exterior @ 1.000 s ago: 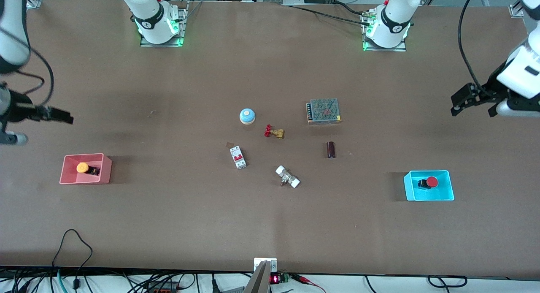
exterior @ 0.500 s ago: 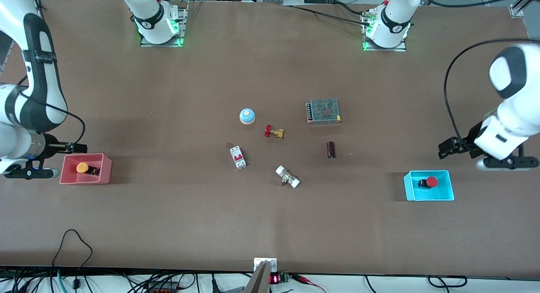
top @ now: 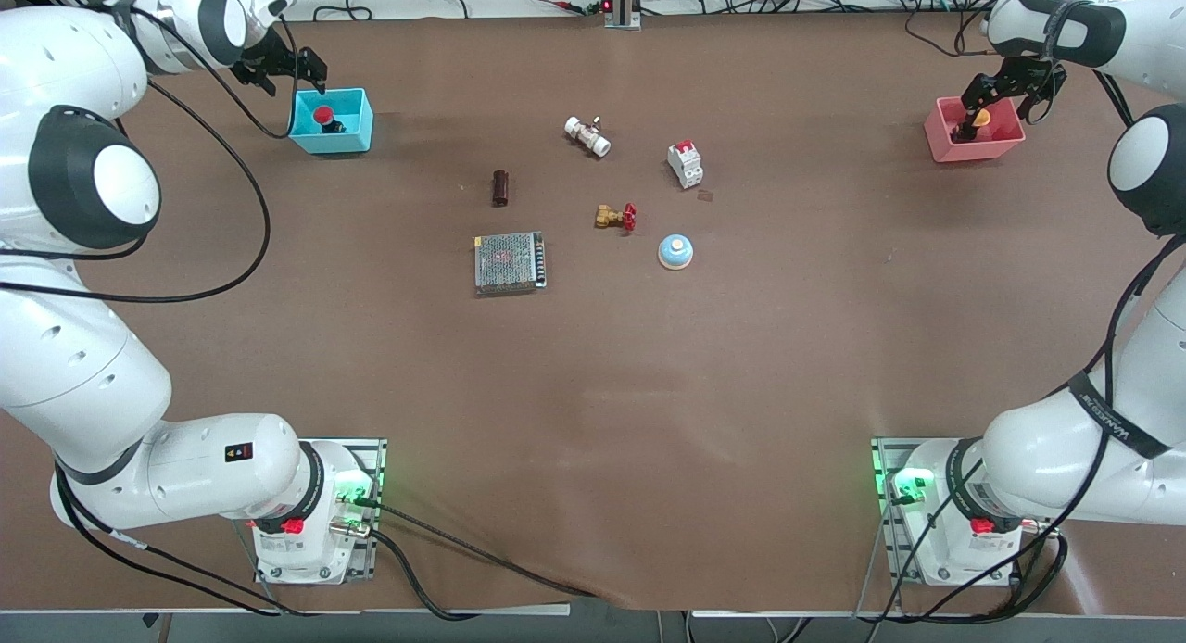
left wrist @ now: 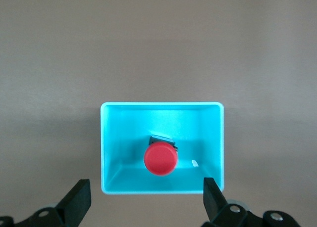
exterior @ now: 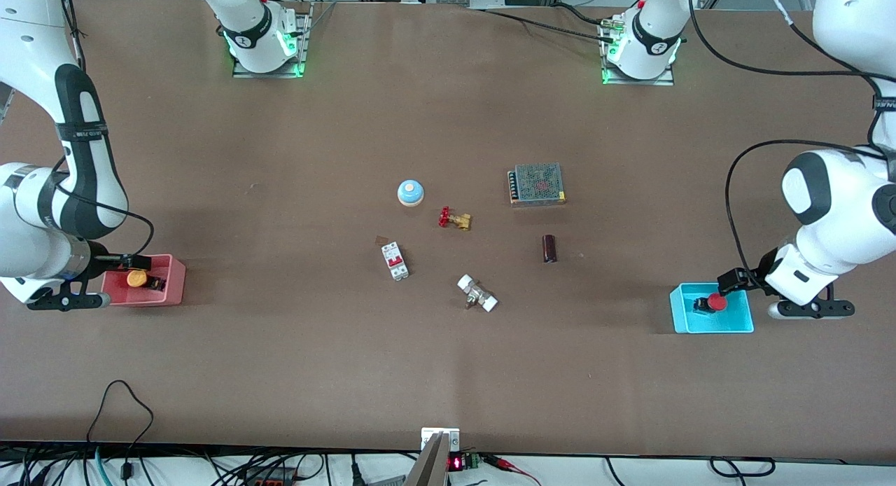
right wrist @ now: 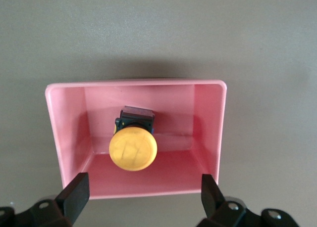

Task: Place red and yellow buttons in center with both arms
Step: 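Lower the right gripper to the yellow button while the left gripper reaches the red button, then close the right gripper on the yellow button while the left gripper grasps the red button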

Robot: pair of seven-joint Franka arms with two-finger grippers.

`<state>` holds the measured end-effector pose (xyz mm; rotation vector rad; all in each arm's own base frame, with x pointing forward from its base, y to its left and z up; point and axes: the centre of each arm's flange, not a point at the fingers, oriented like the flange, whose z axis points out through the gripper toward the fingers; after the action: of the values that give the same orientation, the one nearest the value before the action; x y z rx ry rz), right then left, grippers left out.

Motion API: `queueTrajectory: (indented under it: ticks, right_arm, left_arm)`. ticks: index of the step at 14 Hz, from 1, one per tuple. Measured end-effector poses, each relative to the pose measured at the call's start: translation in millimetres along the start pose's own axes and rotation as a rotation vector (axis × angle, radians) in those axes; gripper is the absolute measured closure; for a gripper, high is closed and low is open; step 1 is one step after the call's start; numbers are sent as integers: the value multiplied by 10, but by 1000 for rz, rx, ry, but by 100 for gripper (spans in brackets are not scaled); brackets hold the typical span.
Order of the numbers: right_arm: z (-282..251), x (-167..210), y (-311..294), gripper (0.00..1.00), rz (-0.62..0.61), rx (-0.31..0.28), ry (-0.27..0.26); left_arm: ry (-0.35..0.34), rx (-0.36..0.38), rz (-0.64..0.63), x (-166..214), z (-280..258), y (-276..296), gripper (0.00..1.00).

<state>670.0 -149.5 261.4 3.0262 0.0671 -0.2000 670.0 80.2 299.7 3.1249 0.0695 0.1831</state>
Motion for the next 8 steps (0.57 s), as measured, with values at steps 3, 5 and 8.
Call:
queueTrajectory:
  ticks: [3,5,8]
  right_arm:
    - [54,39,-8,0,-2,-4,20]
    - [125,50,-21,0,-4,-3,17]
    - [223,84,-28,0,-6,-5,26]
  left_arm:
    - [-22,-7,0,-35,384,12,0]
    - [-22,-10,3,-49,553,35,0]
    - [-20,-14,9,-57,682,91,0]
